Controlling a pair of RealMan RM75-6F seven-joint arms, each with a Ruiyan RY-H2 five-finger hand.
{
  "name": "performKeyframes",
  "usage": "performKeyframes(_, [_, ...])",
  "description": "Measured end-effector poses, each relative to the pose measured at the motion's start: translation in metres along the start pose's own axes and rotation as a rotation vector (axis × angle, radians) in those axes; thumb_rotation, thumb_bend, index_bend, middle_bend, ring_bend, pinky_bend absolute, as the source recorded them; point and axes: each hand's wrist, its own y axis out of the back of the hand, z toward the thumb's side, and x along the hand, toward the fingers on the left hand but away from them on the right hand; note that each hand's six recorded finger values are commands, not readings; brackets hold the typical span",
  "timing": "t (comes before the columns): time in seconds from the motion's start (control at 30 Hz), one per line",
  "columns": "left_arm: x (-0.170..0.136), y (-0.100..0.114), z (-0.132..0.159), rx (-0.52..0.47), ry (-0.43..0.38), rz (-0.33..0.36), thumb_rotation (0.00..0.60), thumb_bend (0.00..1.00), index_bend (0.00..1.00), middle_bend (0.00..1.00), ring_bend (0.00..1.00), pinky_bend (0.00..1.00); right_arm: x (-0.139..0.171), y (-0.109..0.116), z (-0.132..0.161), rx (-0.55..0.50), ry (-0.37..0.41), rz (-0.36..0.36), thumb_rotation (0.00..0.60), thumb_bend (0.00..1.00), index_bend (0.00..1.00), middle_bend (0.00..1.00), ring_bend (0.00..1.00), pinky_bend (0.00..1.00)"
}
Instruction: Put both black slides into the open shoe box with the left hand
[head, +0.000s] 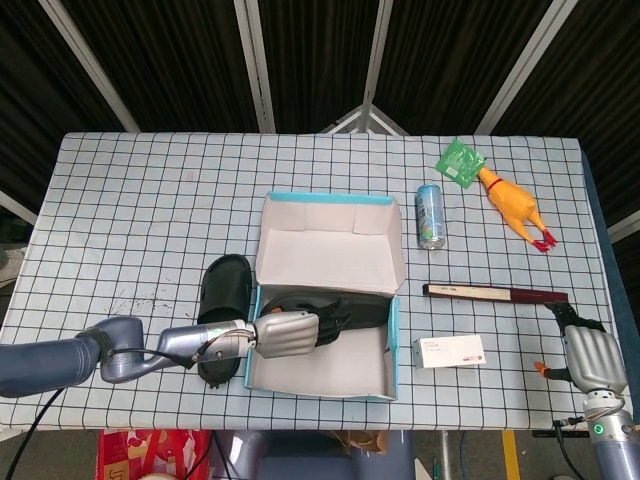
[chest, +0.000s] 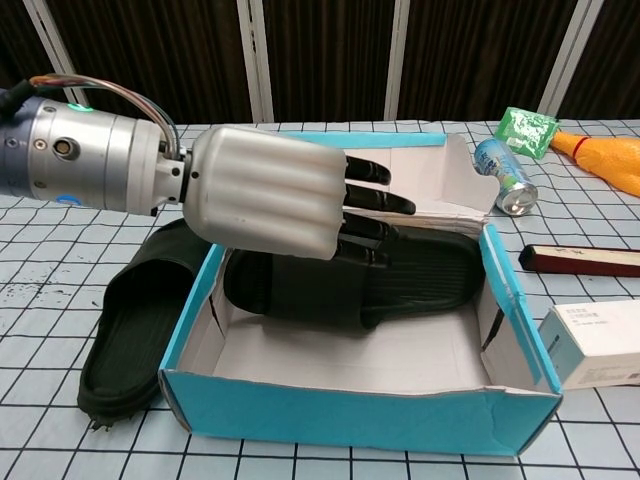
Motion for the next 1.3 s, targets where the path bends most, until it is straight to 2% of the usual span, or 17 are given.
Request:
performKeyframes(0.27, [-0.008,0.011,-0.006,0.01,0.018,-0.018,0.6,0.15,0.13,0.14,0.0,0.14,0.0,0.001,0.0,-0.001,-0.002,-0.003,0.6,0.18,0.17,0.14,0.3,0.24])
performKeyframes(0.4, [-0.021,0.026,-0.013,-0.048,0.066,-0.01,0.6,0.15,0.12,0.17,0.0,0.14,0.0,0.001,-0.001,-0.001,-0.002,-0.002,0.6,0.18,0.17,0.14,0.3,0.24])
performKeyframes(0.57, [-0.056,0.052,-0.027,-0.159,0.181,-0.002,0.6,0.15,0.14,0.18,0.0,0.14,0.001,0.002,-0.001,-0.003,-0.003,-0.004,0.6,0.18,0.17,0.14,0.3,0.24])
performKeyframes(0.77, [-0.114,0.053,-0.042,-0.31,0.383,-0.063,0.535,0.15,0.13,0.19,0.0,0.14,0.003,0.003,-0.001,-0.006,-0.004,-0.009,0.6,0.18,0.17,0.14,0.3,0.24])
performKeyframes(0.93, [-0.159,0.029,-0.043,-0.522,0.585,-0.159,0.506,0.15,0.1,0.19,0.0,0.14,0.005,0.003,0.0,-0.007,0.0,-0.01,0.6,0.18,0.17,0.14,0.3,0.24])
performKeyframes(1.17, [-0.2,-0.026,-0.03,-0.846,0.783,-0.323,0.472,0.15,0.11,0.19,0.0,0.14,0.005,0.001,0.002,0.002,0.004,0.002,0.6,0.18,0.17,0.14,0.3,0.24])
performKeyframes(1.23, [-0.208,-0.043,-0.026,-0.917,0.831,-0.354,0.468,0.15,0.11,0.19,0.0,0.14,0.004,0.0,0.003,0.006,0.004,0.008,0.6,0.18,0.17,0.14,0.3,0.24])
performKeyframes(1.3, [-0.213,-0.056,-0.025,-0.948,0.861,-0.371,0.451,0.15,0.11,0.19,0.0,0.14,0.003,-0.001,0.003,0.01,0.003,0.014,0.6,0.18,0.17,0.14,0.3,0.24])
